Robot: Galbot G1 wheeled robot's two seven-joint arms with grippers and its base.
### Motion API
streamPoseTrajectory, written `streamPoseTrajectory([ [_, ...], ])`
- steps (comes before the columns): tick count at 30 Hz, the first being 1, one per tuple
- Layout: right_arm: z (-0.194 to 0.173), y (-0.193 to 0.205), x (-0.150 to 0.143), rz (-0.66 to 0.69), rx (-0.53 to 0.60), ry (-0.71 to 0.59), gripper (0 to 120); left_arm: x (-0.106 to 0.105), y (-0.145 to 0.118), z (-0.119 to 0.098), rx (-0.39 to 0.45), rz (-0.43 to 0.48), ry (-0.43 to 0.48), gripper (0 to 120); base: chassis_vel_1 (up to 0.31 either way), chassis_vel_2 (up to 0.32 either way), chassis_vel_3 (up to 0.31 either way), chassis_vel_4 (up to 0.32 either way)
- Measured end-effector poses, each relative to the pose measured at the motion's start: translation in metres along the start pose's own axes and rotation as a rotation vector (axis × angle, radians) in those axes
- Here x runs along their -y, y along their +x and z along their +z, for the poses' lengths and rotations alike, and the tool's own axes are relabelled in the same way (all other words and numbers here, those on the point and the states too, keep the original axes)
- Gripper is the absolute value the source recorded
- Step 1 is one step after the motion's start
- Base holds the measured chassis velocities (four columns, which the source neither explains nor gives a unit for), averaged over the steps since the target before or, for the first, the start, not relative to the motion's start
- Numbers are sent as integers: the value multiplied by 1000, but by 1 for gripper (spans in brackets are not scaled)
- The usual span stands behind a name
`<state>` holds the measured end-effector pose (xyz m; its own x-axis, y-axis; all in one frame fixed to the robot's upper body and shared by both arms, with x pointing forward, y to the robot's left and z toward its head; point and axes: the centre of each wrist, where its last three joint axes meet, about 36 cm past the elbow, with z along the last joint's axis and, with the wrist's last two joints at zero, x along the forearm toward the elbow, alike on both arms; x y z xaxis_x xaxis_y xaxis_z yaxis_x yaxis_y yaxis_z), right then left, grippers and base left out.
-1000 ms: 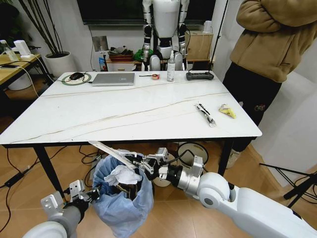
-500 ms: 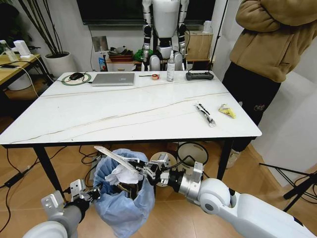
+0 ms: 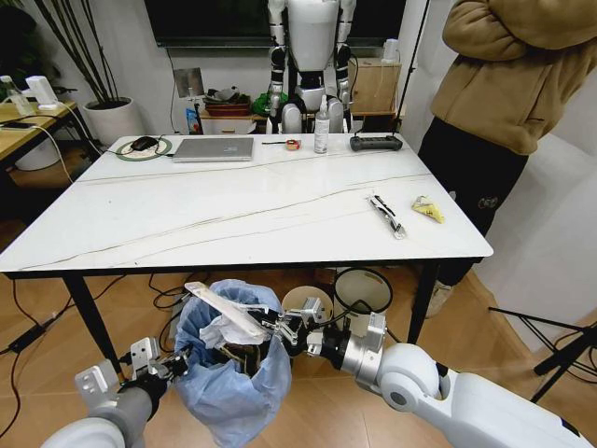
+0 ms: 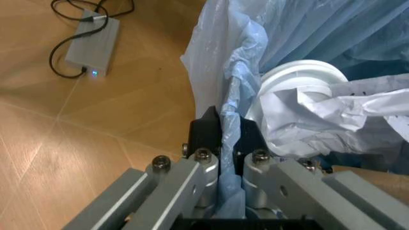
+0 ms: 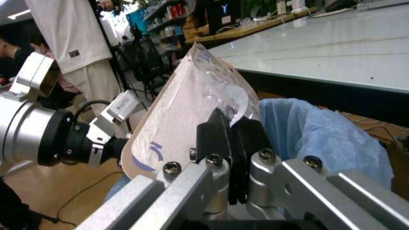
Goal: Pick up the trash bin and place the trash from the table into it.
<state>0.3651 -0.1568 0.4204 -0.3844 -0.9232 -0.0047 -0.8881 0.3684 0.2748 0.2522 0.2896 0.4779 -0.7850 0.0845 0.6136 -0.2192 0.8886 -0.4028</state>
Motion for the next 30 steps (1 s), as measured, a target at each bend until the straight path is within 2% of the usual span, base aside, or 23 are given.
streamPoseTrajectory([
  [19,9,25,-18,19,-29,-13,0,-1,1,-4,9,-3,-2,0,0,0,0,0],
  [30,11,18,-28,-6,-25,-29,0,0,-1,-6,13,0,2,0,0,0,0,0],
])
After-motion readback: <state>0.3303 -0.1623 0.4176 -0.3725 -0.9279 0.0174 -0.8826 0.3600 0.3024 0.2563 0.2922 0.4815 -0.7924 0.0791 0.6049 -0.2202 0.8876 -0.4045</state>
